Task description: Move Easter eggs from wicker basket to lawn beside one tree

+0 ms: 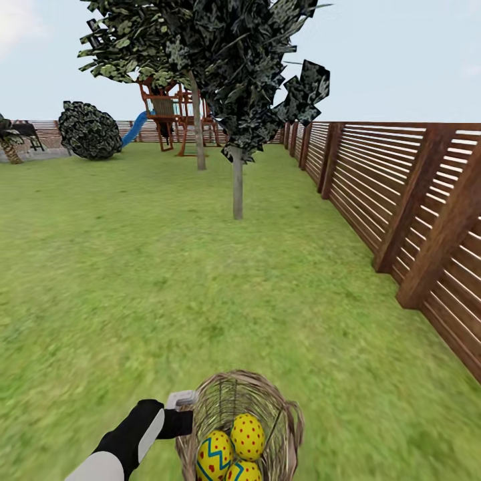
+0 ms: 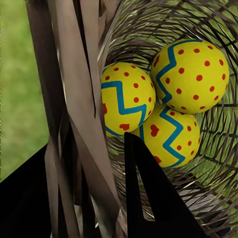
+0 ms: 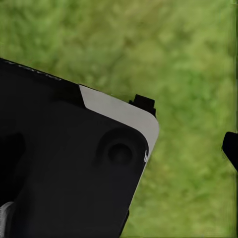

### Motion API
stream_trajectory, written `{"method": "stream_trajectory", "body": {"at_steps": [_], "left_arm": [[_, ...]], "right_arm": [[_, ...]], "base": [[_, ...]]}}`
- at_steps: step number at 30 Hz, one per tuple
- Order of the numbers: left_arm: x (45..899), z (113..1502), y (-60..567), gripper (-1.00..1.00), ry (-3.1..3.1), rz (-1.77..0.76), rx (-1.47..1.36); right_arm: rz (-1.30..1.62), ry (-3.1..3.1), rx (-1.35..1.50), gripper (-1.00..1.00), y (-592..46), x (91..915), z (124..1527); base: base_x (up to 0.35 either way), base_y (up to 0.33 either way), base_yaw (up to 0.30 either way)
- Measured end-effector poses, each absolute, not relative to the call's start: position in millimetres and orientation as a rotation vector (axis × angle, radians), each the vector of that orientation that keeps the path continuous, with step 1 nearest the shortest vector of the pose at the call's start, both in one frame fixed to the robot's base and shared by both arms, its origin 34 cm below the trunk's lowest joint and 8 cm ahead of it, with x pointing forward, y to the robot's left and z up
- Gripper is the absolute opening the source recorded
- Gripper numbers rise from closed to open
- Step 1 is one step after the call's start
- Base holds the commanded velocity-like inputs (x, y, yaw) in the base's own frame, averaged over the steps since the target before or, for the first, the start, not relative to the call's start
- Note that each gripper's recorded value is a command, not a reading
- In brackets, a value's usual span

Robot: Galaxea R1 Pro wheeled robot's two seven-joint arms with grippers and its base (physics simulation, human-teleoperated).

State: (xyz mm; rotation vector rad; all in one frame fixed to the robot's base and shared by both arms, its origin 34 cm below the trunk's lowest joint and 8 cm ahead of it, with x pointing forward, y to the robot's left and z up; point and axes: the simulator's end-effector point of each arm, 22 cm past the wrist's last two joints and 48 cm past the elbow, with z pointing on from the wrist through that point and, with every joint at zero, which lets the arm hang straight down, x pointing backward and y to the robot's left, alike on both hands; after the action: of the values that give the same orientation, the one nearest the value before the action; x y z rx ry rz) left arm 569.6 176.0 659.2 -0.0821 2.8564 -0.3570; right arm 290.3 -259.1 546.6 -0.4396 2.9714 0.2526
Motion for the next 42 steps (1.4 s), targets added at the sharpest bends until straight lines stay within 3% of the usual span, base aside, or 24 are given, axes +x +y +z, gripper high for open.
{"method": "stream_trajectory", "body": {"at_steps": [30,42], "left_arm": [[569.6,659.3,176.0,-1.00,2.856,-0.358,-0.083],[569.5,659.1,176.1,-1.00,2.857,-0.355,-0.079]], "right_arm": [[0.251,2.971,-0.439,1.00,-259.6,290.2,546.6],[0.255,2.971,-0.430,1.00,-257.8,290.7,546.6]], "base": [[0.322,0.000,0.052],[0.322,0.000,0.195]]}}
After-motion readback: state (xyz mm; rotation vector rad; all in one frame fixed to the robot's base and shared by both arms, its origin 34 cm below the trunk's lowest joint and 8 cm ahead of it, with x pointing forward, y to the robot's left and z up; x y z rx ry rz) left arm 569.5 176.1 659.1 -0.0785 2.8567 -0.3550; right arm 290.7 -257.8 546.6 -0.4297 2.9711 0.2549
